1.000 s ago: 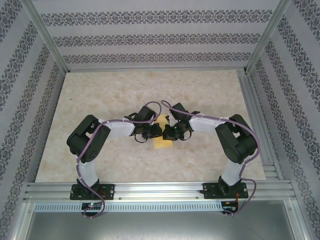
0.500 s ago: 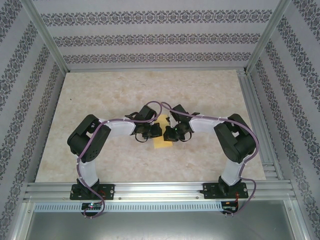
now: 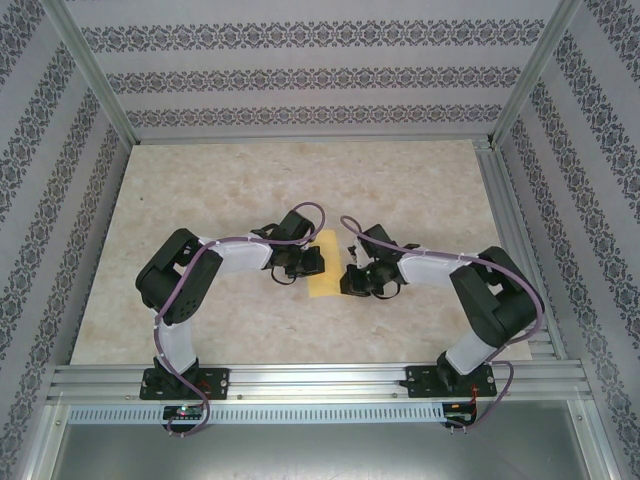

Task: Fold a paper plane with a square sheet of paper (pick it up from the middle)
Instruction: Fold the triangle a second time at the center of the table.

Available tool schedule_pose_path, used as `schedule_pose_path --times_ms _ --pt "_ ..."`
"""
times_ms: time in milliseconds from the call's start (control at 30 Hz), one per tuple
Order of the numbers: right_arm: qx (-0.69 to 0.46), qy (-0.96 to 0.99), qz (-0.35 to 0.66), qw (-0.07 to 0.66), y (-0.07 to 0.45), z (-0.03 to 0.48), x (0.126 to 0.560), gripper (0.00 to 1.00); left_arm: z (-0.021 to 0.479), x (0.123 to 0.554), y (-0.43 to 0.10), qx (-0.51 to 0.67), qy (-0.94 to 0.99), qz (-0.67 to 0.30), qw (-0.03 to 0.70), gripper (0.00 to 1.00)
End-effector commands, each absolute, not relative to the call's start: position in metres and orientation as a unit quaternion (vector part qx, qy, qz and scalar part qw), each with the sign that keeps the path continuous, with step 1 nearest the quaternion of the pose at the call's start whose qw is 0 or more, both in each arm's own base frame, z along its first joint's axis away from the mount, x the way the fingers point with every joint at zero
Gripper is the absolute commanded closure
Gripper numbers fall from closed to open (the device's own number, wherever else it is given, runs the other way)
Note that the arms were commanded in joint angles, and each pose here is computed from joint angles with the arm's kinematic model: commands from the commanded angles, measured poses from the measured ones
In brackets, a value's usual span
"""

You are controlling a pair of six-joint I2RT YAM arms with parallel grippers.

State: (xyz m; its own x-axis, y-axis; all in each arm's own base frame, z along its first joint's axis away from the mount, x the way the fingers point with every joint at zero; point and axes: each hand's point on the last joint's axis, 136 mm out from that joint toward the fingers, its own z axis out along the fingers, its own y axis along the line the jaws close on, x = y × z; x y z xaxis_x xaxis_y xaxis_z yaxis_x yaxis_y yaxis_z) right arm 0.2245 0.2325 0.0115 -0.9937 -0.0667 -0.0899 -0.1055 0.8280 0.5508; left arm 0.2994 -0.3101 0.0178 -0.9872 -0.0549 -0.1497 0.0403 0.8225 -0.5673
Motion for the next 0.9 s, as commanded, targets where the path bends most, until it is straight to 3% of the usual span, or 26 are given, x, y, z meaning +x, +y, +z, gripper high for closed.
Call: schedule_pose_path --times_ms 0,100,300,600,867 --pt "-0.011 0.97 0.243 0.003 0.204 0.006 0.203 0.92 -0.004 0.296 -0.293 -0.018 0.966 -0.248 0.066 0.88" --pt "-0.017 0.965 0.258 0.048 0.21 0.032 0.22 0.89 0.011 0.301 -0.304 -0.012 0.958 -0.278 0.075 0.86" --pt "-0.038 0.956 0.265 0.123 0.222 0.072 0.258 0.75 0.063 0.31 -0.317 -0.014 0.933 -0.338 0.119 0.73" --pt "-0.066 0.955 0.255 0.135 0.247 0.069 0.294 0.67 0.059 0.301 -0.281 -0.066 0.942 -0.292 0.151 0.51" --pt "-0.075 0.958 0.251 0.115 0.257 0.052 0.304 0.67 0.048 0.3 -0.291 -0.064 0.94 -0.31 0.13 0.49"
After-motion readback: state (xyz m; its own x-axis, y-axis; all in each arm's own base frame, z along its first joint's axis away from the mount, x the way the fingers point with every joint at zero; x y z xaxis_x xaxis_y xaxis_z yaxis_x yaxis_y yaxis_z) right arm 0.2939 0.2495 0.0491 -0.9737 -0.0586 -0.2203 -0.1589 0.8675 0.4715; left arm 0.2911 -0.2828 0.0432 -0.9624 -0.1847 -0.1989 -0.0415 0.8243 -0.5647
